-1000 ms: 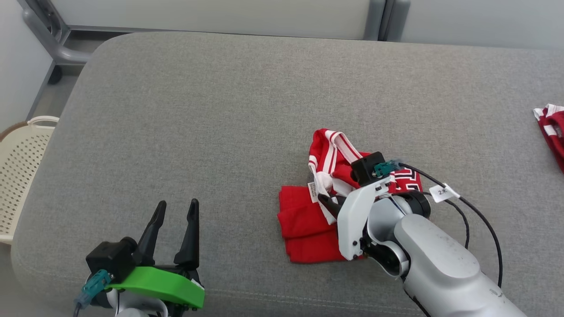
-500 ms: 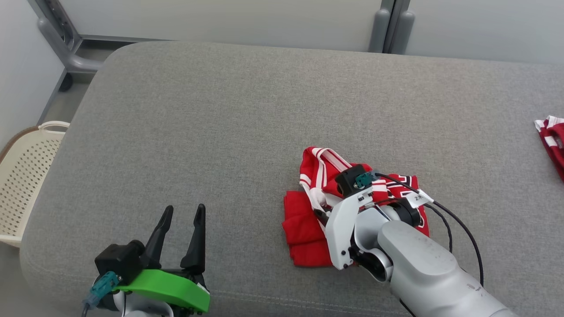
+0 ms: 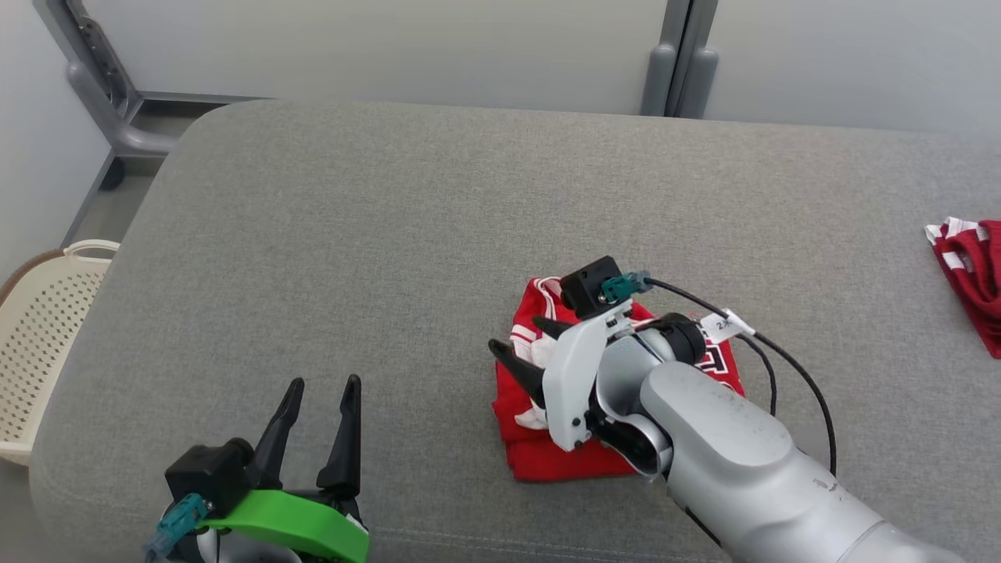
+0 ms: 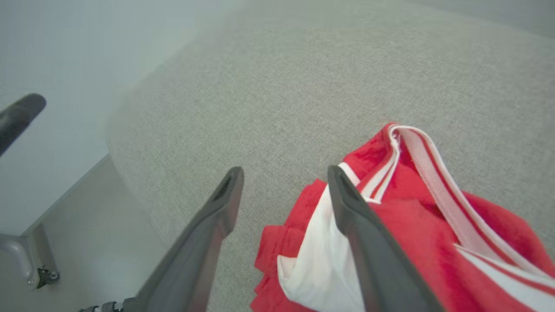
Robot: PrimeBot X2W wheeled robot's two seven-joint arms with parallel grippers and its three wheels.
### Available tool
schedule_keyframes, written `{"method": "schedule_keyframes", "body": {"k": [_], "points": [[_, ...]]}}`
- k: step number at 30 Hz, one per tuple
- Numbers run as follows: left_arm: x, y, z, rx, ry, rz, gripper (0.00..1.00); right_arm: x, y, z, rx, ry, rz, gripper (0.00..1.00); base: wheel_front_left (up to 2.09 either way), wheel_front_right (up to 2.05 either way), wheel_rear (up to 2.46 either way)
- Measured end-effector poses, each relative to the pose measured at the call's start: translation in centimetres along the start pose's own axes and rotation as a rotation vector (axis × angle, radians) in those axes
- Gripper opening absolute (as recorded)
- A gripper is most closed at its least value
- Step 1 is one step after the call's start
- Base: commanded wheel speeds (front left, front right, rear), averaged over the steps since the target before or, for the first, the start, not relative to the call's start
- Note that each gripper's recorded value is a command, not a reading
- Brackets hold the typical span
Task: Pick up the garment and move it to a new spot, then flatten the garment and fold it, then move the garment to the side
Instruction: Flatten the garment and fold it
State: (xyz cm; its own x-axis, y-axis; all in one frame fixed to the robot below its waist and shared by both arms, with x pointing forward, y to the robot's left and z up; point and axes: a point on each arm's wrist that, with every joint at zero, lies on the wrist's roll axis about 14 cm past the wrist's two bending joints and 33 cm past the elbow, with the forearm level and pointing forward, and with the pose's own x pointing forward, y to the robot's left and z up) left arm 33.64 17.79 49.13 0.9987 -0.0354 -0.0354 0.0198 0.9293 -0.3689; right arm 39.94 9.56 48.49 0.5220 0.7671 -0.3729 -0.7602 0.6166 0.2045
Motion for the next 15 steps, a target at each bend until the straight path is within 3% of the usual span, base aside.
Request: {"method": "schedule_keyframes", "body": {"k": [4,9,10,11,12,15], "points": [[0.3,-0.5,0.2,0.005,-0.003,-0.018,1.0,-1.0,-1.3,2.7,0.01,-0.101,-0.032,1.0,0.0,0.0,0.0],[0.6,-1.0,0.2,0.009,0.0,-0.035,1.0,-3.5,-6.2,4.9,0.035,-0.205,-0.151,1.0,0.0,0.0,0.0],[0.6,-1.1,0.2,0.01,0.001,-0.037,1.0,-4.1,-7.2,5.2,0.041,-0.225,-0.176,0.95,0.0,0.0,0.0],[0.7,-1.1,0.2,0.01,0.001,-0.04,1.0,-4.7,-8.2,5.5,0.047,-0.242,-0.201,0.8,0.0,0.0,0.0],[0.8,-1.2,0.2,0.011,0.002,-0.043,1.0,-5.2,-9.2,5.5,0.046,-0.25,-0.227,0.42,0.0,0.0,0.0],[1.0,-1.4,0.1,0.01,0.006,-0.049,1.0,-6.7,-11.9,4.4,0.073,-0.252,-0.3,0.0,0.0,0.0,0.0]]}}
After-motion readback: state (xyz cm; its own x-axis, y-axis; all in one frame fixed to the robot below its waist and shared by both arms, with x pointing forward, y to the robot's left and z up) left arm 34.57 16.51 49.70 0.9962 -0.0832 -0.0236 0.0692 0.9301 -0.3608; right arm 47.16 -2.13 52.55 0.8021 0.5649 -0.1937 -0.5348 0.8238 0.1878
